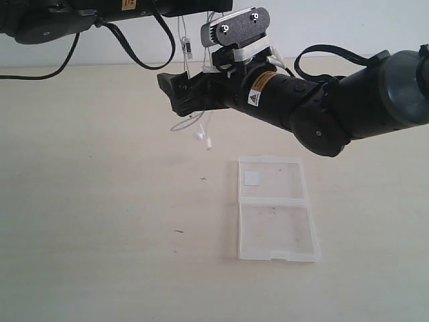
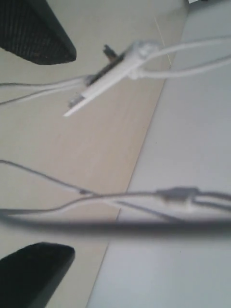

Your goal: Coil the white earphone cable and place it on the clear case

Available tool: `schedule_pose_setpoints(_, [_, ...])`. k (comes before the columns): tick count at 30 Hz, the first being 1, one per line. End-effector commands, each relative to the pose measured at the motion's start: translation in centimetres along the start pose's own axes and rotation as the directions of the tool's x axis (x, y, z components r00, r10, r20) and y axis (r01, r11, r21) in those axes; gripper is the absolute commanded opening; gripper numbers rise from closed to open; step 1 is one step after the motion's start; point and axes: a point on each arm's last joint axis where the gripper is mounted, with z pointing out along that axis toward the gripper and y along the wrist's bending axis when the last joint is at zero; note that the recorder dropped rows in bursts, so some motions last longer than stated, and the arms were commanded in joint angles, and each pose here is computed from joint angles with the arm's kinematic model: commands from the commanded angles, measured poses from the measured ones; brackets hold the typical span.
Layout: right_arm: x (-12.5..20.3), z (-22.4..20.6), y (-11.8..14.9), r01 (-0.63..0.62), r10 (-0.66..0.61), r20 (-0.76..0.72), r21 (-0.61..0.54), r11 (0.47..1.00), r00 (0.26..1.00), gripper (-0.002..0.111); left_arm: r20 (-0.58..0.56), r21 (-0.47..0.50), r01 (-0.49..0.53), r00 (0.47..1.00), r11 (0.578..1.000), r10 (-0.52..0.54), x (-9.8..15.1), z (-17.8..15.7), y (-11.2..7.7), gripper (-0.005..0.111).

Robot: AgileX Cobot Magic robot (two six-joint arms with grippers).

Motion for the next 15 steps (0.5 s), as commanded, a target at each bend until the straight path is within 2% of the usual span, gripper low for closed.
schedule_pose_setpoints(1, [-0.18,-0.14,0.04,-0.011,0.011,0.021,-0.002,1.0,1.0,0.094,0.011,-0.002,0.009,1.0,1.0,-0.009,-0.41,-0.19,-0.03,0.0])
schedule_pose_setpoints(5, [-0.24,-0.15,-0.23,-0.05,0.05,0.029,0.027,0.998,0.998,0.09,0.011,-0.002,0.011,1.0,1.0,-0.011,-0.41,-0.19,-0.03,0.0])
schedule_pose_setpoints(11, [-0.25,-0.15,-0.32,-0.06,0.059,0.031,0.037,0.998,0.998,0.057,0.012,0.0,0.015,1.0,1.0,-0.015,-0.43,-0.19,-0.05,0.0])
schedule_pose_setpoints(15, [-0.25,-0.15,-0.29,-0.055,0.054,0.03,0.033,0.998,0.998,0.046,0.012,0.0,0.015,1.0,1.0,-0.015,-0.43,-0.19,-0.05,0.0])
